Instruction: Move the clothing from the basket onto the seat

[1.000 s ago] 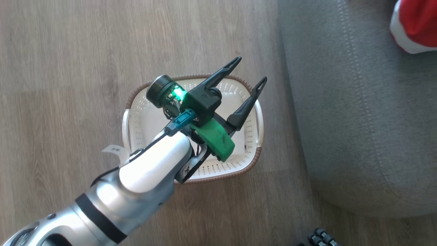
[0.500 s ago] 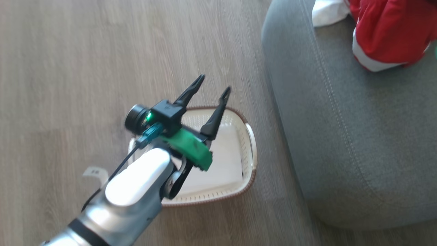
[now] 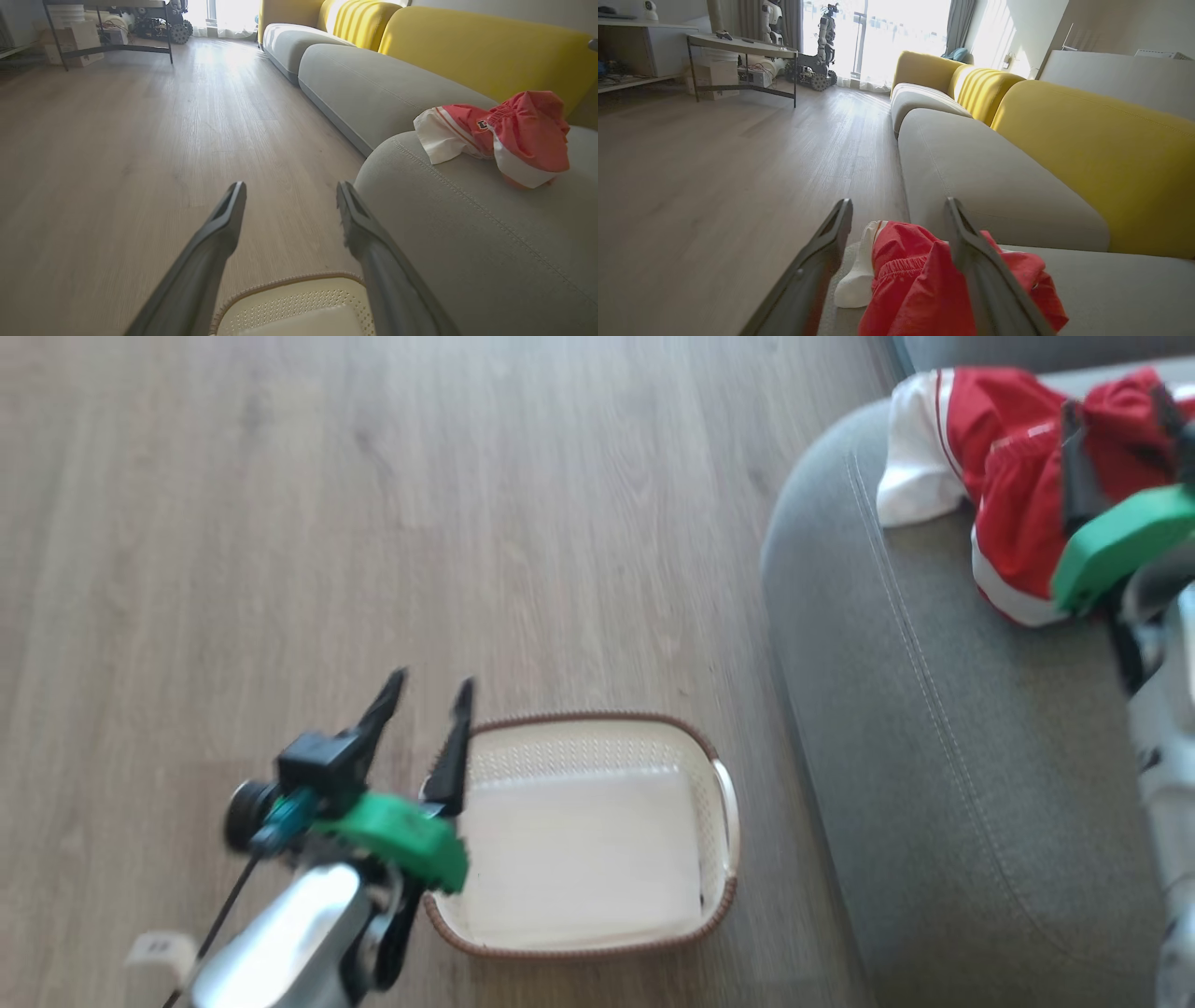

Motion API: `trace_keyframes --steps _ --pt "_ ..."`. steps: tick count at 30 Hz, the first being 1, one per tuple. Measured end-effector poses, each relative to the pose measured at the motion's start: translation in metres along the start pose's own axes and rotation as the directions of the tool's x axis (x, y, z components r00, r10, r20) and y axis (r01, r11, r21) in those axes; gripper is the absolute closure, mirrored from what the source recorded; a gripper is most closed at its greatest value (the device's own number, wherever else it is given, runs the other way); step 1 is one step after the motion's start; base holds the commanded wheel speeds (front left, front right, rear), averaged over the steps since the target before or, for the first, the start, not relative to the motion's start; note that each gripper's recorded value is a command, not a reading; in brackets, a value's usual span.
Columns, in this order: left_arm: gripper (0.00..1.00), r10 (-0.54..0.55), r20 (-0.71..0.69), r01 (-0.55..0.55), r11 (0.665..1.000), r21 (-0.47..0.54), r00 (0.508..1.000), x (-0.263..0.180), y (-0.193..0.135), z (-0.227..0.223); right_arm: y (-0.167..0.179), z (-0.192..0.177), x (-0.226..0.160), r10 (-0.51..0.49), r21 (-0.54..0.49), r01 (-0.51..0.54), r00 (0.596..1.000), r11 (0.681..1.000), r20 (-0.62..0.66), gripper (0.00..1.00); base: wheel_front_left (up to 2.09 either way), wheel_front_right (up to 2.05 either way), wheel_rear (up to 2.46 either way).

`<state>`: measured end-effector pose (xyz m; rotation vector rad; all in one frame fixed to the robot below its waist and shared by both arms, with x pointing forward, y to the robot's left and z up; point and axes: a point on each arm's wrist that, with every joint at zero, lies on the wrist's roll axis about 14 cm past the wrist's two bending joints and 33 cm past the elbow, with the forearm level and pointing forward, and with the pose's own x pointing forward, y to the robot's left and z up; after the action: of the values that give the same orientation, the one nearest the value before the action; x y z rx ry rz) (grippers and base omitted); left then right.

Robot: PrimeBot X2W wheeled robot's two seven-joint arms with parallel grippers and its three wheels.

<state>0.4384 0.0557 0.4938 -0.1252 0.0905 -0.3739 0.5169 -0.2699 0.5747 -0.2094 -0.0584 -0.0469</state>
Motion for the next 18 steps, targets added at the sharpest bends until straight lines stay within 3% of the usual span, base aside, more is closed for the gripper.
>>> trace_keyframes --steps 9,18 --pt "0.0 0.183 0.007 -0.183 0.983 -0.017 0.983 -0.058 0.046 -0.003 0.055 0.022 -0.031 0.082 0.075 -0.092 0.989 0.993 0.125 0.0 0.0 0.0 0.0" --pt "0.0 0.331 0.033 -0.33 0.943 -0.046 0.943 -0.105 0.074 -0.003 0.092 0.01 -0.076 0.108 0.164 -0.131 0.984 0.978 0.141 0.0 0.0 0.0 0.0"
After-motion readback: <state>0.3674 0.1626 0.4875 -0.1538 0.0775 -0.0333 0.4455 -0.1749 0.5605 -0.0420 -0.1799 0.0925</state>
